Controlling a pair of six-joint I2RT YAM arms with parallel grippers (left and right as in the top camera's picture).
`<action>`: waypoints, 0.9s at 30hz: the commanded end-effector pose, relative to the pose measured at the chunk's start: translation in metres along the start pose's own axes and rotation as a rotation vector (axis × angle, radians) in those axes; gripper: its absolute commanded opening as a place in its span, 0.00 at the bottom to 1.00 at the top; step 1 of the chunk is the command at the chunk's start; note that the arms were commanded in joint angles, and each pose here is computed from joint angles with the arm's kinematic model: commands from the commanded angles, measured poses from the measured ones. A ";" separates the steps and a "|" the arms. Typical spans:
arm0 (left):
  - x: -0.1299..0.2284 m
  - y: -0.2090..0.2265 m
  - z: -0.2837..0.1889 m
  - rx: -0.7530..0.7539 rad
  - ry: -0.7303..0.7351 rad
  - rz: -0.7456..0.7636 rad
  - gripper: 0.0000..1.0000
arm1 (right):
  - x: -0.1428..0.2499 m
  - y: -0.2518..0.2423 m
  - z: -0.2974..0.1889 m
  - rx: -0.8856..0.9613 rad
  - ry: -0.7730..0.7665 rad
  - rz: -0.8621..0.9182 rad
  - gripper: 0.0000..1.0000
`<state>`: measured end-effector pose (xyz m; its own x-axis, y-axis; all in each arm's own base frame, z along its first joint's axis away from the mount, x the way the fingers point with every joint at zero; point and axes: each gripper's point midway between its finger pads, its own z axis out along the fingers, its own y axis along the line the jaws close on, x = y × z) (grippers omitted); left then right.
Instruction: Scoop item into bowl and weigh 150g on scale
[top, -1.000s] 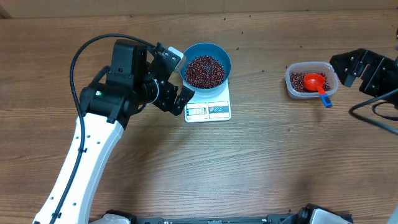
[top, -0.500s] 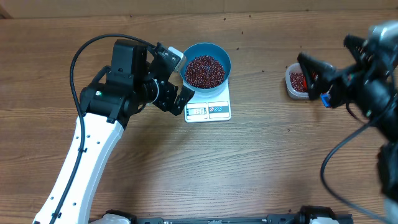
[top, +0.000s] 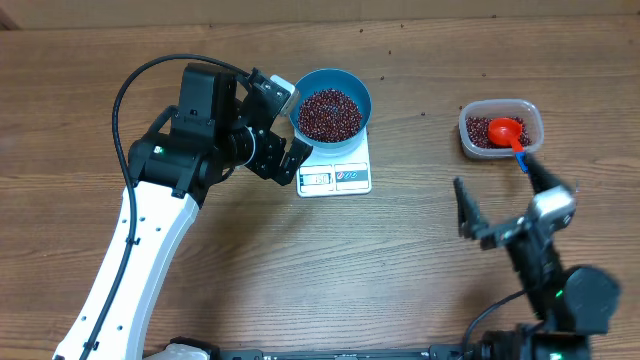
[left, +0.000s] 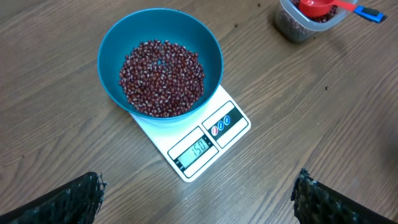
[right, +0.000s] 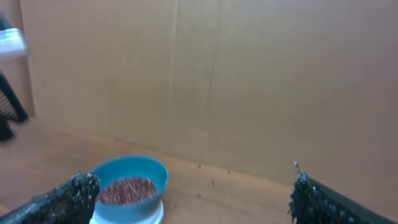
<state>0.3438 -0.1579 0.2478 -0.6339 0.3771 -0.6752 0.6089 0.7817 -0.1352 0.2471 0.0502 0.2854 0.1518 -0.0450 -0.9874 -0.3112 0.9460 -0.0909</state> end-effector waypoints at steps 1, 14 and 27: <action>-0.010 0.000 -0.007 -0.011 -0.030 -0.004 1.00 | 0.028 -0.006 -0.008 0.066 -0.027 -0.014 1.00; -0.010 0.000 -0.007 -0.011 -0.030 -0.004 1.00 | 0.087 -0.019 -0.021 0.184 0.052 0.011 1.00; -0.010 0.000 -0.007 -0.011 -0.030 -0.004 1.00 | 0.117 -0.017 -0.025 0.181 0.174 0.060 1.00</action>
<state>0.3438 -0.1579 0.2480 -0.6337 0.3770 -0.6755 0.6089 0.7816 -0.1350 0.2463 0.0208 0.1685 -0.0372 -0.0331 -0.9988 -0.1391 0.9899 -0.0277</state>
